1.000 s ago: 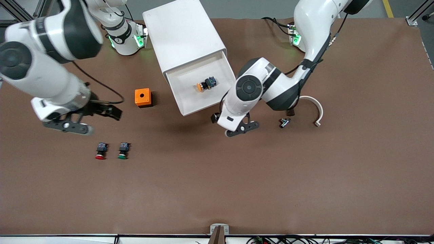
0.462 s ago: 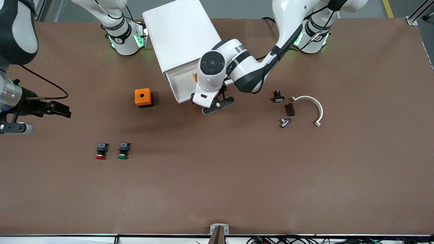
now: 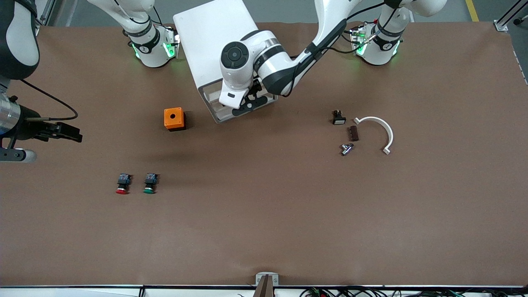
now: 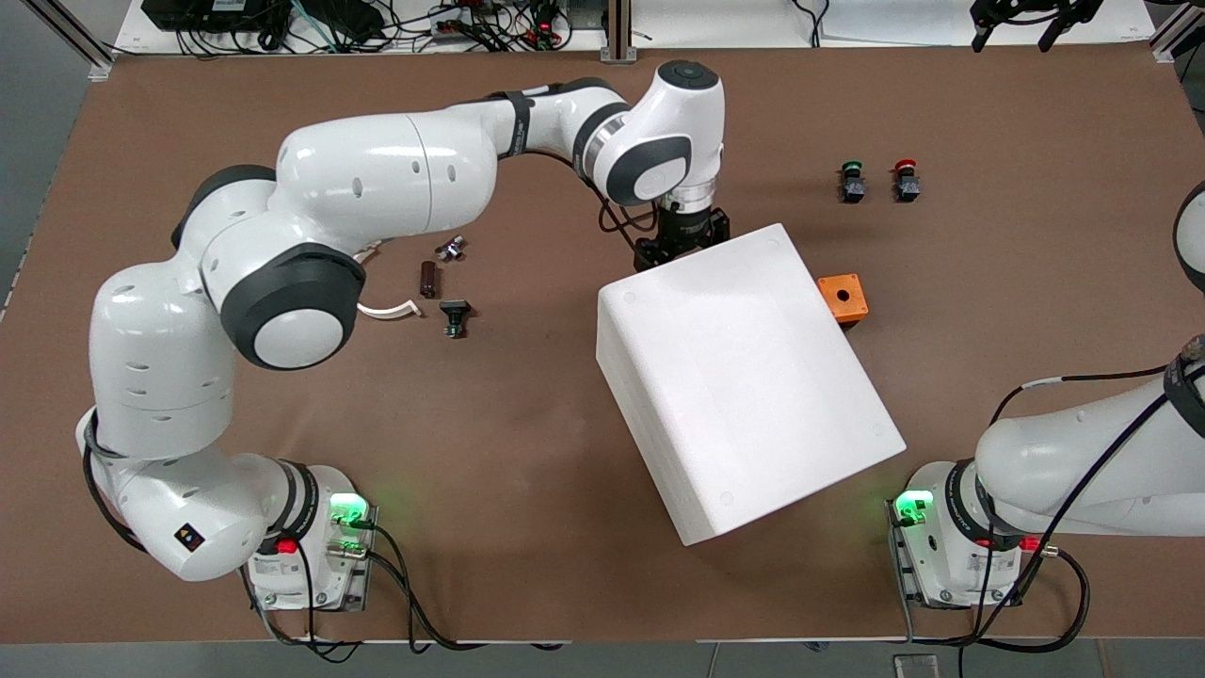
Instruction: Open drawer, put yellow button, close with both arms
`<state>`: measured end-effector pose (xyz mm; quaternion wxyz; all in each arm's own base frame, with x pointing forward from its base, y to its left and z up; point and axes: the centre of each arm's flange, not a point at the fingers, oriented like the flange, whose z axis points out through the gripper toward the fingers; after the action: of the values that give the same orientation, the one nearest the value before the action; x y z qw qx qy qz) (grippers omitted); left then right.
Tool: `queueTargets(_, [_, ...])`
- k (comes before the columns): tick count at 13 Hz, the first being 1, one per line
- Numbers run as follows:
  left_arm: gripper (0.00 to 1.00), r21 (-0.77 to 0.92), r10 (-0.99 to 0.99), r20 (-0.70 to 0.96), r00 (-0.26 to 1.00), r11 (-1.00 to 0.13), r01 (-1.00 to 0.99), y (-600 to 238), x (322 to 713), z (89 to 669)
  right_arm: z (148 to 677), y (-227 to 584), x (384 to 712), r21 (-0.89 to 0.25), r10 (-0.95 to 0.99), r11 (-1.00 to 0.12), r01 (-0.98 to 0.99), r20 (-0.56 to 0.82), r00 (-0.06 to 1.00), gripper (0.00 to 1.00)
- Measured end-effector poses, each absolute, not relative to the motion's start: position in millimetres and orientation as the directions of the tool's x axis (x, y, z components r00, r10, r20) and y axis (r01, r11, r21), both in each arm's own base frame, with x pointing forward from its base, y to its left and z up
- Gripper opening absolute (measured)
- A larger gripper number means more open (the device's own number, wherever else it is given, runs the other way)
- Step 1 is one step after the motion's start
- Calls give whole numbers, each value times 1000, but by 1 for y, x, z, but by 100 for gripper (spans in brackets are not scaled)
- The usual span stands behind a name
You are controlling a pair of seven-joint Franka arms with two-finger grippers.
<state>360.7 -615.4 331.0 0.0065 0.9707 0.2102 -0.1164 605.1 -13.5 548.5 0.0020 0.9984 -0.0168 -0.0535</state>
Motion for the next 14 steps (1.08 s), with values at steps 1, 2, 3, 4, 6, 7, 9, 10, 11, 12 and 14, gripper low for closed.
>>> queueTargets(1, [100, -43, 416, -228, 880, -908, 418, -617, 357, 330, 550, -10, 605, 5, -30, -1000, -30, -104, 994, 100])
queueTargets(2, [100, -49, 427, -228, 875, -903, 427, -617, 356, 328, 551, -6, 606, 4, -26, -1000, -25, -100, 995, 100])
queueTargets(3, [100, -54, 437, -227, 870, -898, 437, -616, 357, 326, 554, -4, 606, 3, -23, -1000, -23, -94, 995, 100])
queueTargets(4, [100, -57, 451, -225, 864, -891, 450, -613, 362, 326, 557, -3, 607, 2, -23, -1000, -23, -87, 996, 100])
queueTargets(6, [100, -54, 495, -203, 845, -867, 495, -593, 395, 326, 570, -3, 609, -1, -24, -1000, -24, -59, 998, 100])
queueTargets(7, [100, -50, 518, -164, 840, -855, 517, -572, 425, 329, 577, -3, 609, -3, -23, -1000, -23, -46, 999, 100])
queueTargets(9, [100, -48, 534, -59, 844, -846, 531, -511, 496, 348, 583, 1, 607, -4, -16, -1000, -17, -56, 998, 100])
queueTargets(10, [100, -48, 525, -32, 851, -851, 523, -471, 531, 365, 583, 6, 602, -3, -9, -1000, -10, -87, 996, 100])
queueTargets(11, [100, -46, 507, -21, 862, -862, 506, -429, 562, 383, 585, 12, 598, -1, -7, -1000, -7, -113, 994, 100])
queueTargets(12, [100, -39, 492, -13, 870, -870, 491, -385, 589, 404, 588, 19, 593, 3, -9, -1000, -9, -124, 992, 100])
queueTargets(14, [100, -42, 494, 4, 869, -869, 494, -305, 622, 445, 603, 31, 585, 10, -18, -1000, -16, -107, 994, 100])
